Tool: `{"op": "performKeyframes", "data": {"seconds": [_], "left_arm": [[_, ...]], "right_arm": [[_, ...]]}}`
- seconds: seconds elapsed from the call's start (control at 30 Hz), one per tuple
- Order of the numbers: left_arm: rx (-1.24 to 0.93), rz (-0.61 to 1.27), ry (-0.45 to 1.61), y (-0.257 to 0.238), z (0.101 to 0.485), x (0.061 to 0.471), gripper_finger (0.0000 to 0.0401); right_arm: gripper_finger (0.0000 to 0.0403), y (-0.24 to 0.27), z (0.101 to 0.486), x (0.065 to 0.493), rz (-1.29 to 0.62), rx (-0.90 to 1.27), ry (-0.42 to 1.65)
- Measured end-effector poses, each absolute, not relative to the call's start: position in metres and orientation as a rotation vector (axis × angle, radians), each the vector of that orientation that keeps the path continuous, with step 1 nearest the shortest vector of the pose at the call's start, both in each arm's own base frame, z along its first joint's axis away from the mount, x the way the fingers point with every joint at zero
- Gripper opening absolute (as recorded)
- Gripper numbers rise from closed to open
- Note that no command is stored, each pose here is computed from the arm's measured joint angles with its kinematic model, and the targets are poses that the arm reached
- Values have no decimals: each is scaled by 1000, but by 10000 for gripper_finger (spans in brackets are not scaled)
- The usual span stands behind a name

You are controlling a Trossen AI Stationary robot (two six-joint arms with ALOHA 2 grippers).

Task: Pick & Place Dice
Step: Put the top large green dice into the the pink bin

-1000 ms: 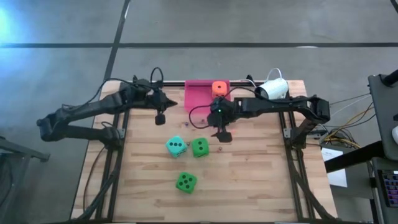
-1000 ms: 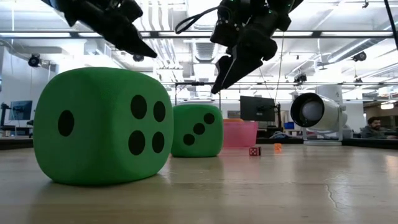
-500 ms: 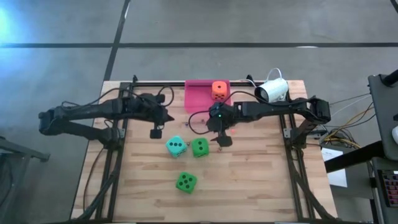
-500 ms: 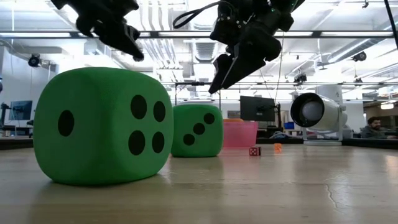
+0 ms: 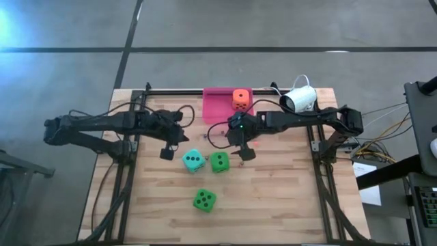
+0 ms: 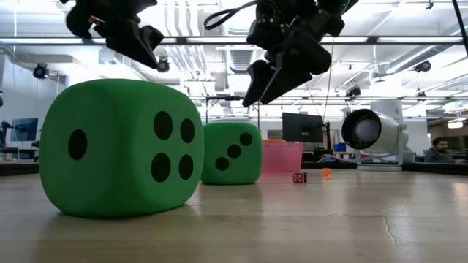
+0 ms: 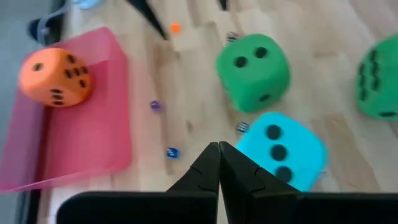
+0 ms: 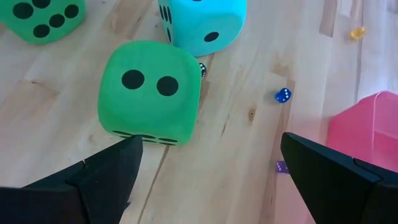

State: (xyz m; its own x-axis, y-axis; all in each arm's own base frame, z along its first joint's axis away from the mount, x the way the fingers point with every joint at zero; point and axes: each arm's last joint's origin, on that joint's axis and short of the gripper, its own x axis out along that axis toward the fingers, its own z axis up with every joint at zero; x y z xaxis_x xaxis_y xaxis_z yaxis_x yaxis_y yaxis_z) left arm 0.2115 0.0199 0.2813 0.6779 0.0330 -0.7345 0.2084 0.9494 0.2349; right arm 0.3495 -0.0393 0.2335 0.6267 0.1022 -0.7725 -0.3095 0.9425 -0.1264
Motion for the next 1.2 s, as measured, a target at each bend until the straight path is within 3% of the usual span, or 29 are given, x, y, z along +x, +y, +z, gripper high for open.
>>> {"op": "performKeyframes", "data": {"seconds": [0.5,1.2], "left_arm": [[326,-169,943,10,275,227,8],[324,-172,960,10,274,226,8]], "right_arm": [[380,-39,234,350,246,-277,855],[380,-36,241,358,168,-134,765]]}}
